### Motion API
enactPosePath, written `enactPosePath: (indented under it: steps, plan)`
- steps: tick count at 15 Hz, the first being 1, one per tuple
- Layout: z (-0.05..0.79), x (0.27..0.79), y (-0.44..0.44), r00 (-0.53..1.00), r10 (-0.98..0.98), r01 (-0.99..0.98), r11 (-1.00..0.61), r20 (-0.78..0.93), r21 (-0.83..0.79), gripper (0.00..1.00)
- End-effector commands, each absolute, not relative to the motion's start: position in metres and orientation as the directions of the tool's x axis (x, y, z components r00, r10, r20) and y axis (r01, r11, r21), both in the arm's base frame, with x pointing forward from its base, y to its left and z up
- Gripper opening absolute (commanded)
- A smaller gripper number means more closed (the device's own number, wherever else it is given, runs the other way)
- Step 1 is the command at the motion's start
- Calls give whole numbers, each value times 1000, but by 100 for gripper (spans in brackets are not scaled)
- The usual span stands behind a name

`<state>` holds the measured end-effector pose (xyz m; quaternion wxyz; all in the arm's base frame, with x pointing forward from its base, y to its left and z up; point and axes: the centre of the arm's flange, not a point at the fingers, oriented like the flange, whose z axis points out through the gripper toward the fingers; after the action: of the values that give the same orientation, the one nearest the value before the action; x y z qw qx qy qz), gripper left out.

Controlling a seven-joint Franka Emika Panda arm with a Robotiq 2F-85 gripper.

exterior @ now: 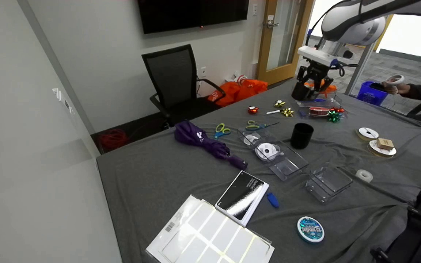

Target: Move the tape dispenser to the other side of the cup

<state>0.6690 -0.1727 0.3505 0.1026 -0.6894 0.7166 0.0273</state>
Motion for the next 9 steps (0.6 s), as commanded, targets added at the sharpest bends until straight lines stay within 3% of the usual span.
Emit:
enactPosePath:
  steps: [1,9]
  plan:
    - [339,735,-184,-88,-975,-992,104,-204,-67,38]
    - [256,787,-156,-155,-980,-987,160,-126,-29,38]
